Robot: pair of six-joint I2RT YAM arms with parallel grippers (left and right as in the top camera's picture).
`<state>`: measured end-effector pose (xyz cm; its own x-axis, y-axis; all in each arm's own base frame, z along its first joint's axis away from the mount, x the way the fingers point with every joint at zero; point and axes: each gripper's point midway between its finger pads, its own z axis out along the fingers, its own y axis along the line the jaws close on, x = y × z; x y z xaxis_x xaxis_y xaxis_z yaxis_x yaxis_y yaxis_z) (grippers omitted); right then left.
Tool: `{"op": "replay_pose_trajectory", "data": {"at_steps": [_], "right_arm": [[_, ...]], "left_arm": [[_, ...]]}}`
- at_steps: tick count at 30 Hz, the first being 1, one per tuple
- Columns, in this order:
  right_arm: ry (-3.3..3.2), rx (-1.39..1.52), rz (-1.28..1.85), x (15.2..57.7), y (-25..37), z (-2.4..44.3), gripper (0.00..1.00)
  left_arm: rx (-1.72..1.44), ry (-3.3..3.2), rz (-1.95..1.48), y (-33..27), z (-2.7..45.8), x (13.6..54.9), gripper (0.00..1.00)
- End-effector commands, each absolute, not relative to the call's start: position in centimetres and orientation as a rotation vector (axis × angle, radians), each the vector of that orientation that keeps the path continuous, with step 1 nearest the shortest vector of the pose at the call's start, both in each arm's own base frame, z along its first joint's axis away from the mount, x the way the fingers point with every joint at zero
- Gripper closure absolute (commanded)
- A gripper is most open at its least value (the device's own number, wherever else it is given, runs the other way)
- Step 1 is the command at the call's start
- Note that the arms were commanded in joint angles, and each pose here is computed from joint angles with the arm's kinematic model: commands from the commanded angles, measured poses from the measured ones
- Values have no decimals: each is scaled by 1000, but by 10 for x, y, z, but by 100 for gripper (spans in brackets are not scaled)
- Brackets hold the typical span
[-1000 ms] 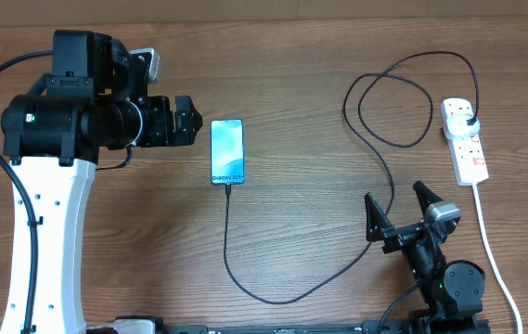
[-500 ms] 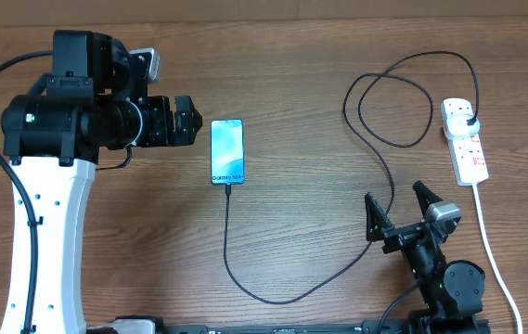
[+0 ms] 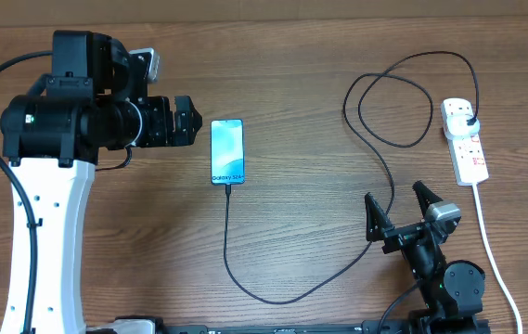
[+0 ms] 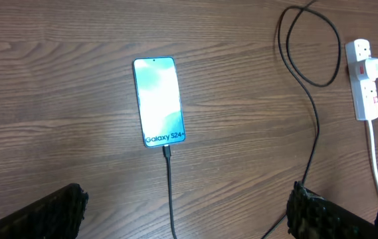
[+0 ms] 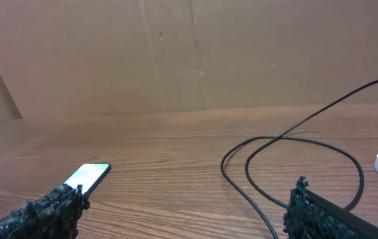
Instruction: Plug charger to phone and switch on socket
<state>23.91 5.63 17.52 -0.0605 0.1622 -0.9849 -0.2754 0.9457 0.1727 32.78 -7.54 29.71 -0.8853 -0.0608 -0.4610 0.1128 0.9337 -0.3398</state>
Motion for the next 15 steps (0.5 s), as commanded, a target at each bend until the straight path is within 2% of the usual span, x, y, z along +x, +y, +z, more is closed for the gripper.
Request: {"op": "replay_pose_trajectory", "data": {"at_steps": [1,8,15], "right_arm": [[1589,-84,361,239,56,173,0],[1589,-84,361,239,56,173,0],[1589,-84,361,239,56,173,0]], "left_arm": [[66,2518,-460,-71,327,311,1],[32,2373,-352,-52,346,291,0],[22,2237,-373,-46,328,270,0]]}}
